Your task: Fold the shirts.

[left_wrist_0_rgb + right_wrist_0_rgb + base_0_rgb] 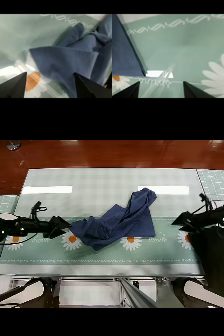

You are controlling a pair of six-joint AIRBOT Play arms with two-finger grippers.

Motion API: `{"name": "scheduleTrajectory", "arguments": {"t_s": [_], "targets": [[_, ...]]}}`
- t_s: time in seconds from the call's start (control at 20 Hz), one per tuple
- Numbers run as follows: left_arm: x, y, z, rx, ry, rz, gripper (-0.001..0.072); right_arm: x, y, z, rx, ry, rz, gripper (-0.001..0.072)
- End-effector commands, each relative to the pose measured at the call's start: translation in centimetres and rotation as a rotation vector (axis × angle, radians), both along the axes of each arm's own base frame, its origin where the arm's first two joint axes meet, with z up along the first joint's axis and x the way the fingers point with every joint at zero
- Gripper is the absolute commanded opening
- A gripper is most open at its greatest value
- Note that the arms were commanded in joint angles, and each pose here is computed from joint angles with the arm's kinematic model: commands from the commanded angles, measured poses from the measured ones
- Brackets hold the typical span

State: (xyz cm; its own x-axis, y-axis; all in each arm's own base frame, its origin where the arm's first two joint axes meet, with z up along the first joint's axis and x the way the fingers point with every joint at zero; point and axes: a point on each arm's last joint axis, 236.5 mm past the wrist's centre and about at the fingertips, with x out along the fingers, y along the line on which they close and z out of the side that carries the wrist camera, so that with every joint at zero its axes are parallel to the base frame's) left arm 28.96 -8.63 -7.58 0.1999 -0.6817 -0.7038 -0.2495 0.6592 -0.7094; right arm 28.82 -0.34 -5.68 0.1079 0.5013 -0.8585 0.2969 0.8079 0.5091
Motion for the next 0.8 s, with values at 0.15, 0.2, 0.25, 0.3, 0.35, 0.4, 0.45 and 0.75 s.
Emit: {"name": "scheduleTrajectory", "arguments": {"t_s": [0.15, 0.2, 0.25, 0.3, 0.35, 0.4, 0.45, 0.75], "targets": [[1.5, -4.3, -1.6, -0.028, -0.063, -0.048, 0.058, -2.5, 5.7, -2.1, 0.092, 0.03, 0.056, 0.0616], [1.5, -4.4, -1.3, -0.037, -0.063, -0.057, 0.0163, -2.5, 6.5, -2.4, 0.079, 0.034, 0.073, 0.0616], [1.7, -4.4, -0.9, -0.04, -0.081, -0.069, 0.0023, -2.4, 7.1, -2.7, 0.06, 0.042, 0.079, 0.0616], [2.0, -4.5, -0.4, -0.047, -0.097, -0.087, 0.0022, -2.3, 7.8, -3.1, 0.051, 0.05, 0.084, 0.0616], [2.2, -4.5, 0.2, -0.058, -0.107, -0.099, 0.0022, -2.2, 8.5, -3.4, 0.05, 0.056, 0.087, 0.0616], [2.4, -4.6, 0.8, -0.067, -0.117, -0.112, 0.0022, -2.1, 9.3, -3.6, 0.049, 0.058, 0.097, 0.0616], [2.6, -4.8, 1.2, -0.074, -0.126, -0.123, 0.0022, -1.9, 10.2, -3.8, 0.055, 0.054, 0.106, 0.0616], [2.6, -5.1, 1.9, -0.09, -0.132, -0.142, 0.0022, -0.2, 14.0, -5.2, 0.119, 0.054, 0.059, 0.0615]]}}
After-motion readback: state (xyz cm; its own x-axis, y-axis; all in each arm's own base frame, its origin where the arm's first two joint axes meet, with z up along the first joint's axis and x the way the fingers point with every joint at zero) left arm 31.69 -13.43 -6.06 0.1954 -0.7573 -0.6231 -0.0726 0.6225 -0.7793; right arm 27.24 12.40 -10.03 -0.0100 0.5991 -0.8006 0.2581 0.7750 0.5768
